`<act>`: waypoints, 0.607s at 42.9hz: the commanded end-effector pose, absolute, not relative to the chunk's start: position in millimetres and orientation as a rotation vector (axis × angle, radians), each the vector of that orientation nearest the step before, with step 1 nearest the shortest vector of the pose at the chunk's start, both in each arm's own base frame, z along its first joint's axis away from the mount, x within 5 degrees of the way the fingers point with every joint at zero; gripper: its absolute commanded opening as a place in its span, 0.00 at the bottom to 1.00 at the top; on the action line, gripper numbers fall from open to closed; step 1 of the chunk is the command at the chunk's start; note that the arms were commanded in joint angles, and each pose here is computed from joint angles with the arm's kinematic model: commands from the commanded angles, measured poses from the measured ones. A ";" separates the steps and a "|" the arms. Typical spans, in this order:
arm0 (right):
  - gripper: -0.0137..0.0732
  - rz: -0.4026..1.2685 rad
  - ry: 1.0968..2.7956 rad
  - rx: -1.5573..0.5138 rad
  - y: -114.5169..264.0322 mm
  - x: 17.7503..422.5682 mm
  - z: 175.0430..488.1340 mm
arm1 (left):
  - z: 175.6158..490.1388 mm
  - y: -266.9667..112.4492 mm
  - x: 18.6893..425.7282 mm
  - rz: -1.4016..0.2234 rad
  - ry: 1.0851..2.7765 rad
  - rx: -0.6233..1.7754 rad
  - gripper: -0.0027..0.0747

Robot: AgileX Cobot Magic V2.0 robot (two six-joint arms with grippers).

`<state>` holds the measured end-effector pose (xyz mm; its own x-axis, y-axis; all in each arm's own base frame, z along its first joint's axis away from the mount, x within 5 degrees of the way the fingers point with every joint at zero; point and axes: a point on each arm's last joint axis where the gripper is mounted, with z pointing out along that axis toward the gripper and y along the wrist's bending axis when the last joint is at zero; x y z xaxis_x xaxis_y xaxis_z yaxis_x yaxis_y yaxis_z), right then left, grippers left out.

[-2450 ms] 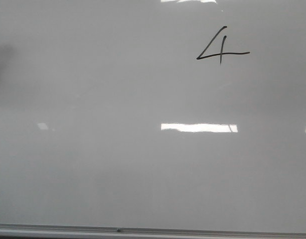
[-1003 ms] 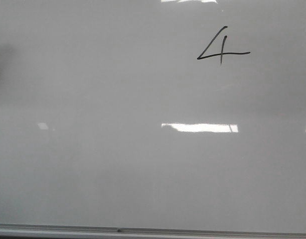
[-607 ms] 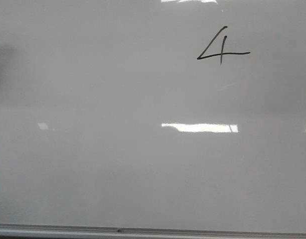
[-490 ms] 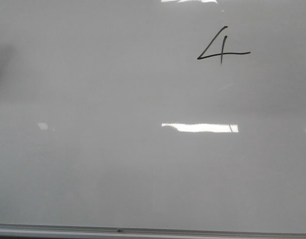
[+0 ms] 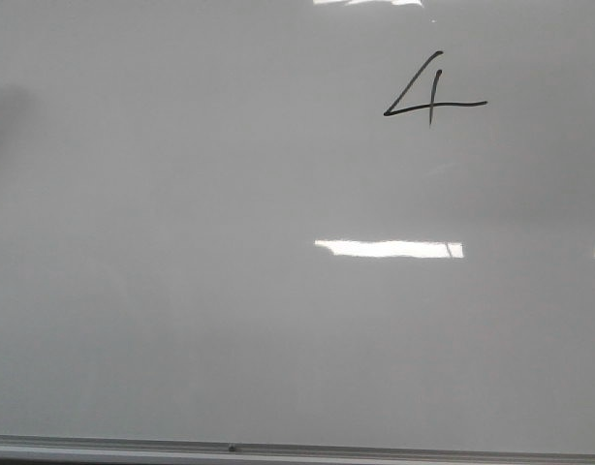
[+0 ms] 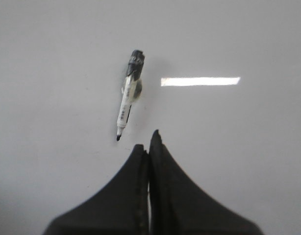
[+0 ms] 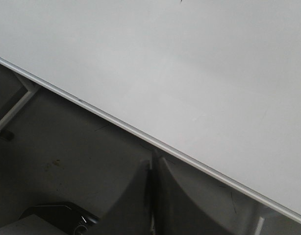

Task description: Write number 4 on whiteboard

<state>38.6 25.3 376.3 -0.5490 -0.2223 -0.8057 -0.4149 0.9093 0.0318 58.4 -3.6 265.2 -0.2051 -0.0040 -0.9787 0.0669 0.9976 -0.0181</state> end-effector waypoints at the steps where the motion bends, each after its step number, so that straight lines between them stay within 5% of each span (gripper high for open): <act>1: 0.08 0.270 2.092 -0.426 25.5 42.2 386.8 | 254.2 -2.7 57.1 -0.064 1.610 0.017 0.01; 12: 0.08 0.270 2.092 -0.426 25.5 42.2 386.8 | 210.9 -2.4 54.4 -0.067 1.495 0.003 0.01; 26: 0.08 0.270 2.095 -0.427 25.5 42.0 386.5 | 213.3 -3.7 54.3 -0.100 1.445 0.011 0.01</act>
<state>38.6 25.3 376.3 -0.5490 -0.2223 -0.8057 -0.4149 0.9093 0.0318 56.1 -3.1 205.6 0.0207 -0.0429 -0.9989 0.0565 0.9975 -0.0417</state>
